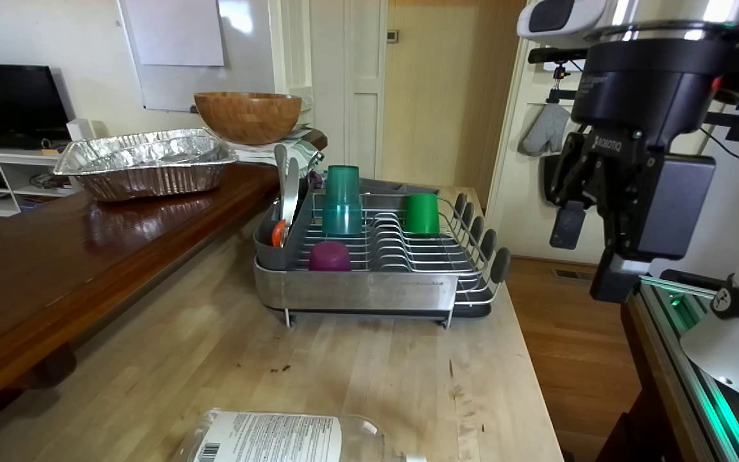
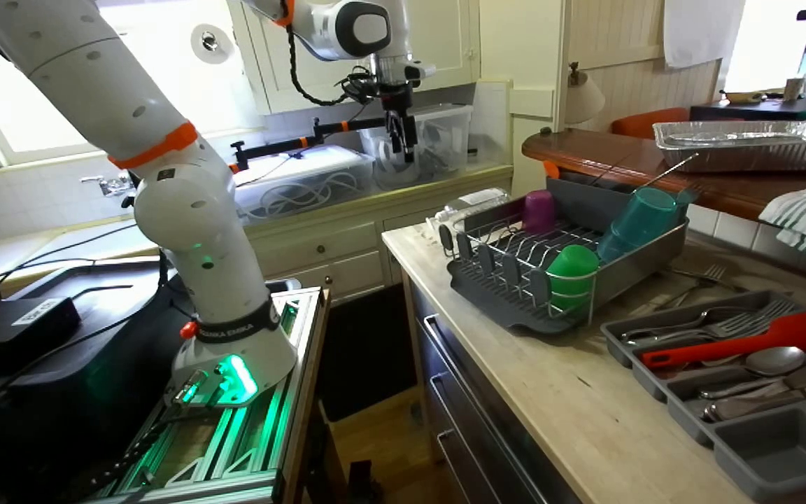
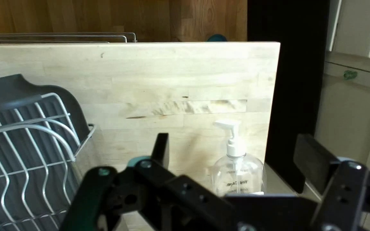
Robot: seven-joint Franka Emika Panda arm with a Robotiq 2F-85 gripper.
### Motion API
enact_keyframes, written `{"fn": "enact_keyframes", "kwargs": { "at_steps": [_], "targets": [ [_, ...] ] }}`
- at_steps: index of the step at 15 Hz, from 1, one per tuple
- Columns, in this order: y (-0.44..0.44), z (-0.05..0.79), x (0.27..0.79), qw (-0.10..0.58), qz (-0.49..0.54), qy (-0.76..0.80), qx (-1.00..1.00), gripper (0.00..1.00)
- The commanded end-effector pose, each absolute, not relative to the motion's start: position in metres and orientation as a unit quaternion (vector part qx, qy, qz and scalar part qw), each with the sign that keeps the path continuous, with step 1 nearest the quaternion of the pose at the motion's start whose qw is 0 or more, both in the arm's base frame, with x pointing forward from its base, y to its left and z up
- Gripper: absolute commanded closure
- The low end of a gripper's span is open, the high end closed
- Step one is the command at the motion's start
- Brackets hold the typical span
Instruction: Make the clear bottle stand straight, and then place the clear cup next to it
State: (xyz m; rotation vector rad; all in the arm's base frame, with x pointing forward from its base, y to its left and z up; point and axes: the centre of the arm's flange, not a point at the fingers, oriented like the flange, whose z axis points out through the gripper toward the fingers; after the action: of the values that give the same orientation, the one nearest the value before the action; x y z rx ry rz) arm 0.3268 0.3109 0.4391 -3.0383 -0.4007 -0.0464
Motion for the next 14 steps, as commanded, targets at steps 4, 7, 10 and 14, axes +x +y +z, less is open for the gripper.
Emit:
{"fn": "enact_keyframes", "kwargs": {
  "at_steps": [4, 7, 10, 14],
  "targets": [
    [0.320, 0.429, 0.334, 0.035, -0.003, -0.140, -0.990, 0.00],
    [0.337, 0.400, 0.341, 0.037, 0.022, -0.172, -0.984, 0.00],
    [0.355, 0.374, 0.343, 0.035, 0.040, -0.209, -0.976, 0.00],
    [0.389, 0.344, 0.351, 0.013, 0.062, -0.247, -0.967, 0.00]
  ]
}}
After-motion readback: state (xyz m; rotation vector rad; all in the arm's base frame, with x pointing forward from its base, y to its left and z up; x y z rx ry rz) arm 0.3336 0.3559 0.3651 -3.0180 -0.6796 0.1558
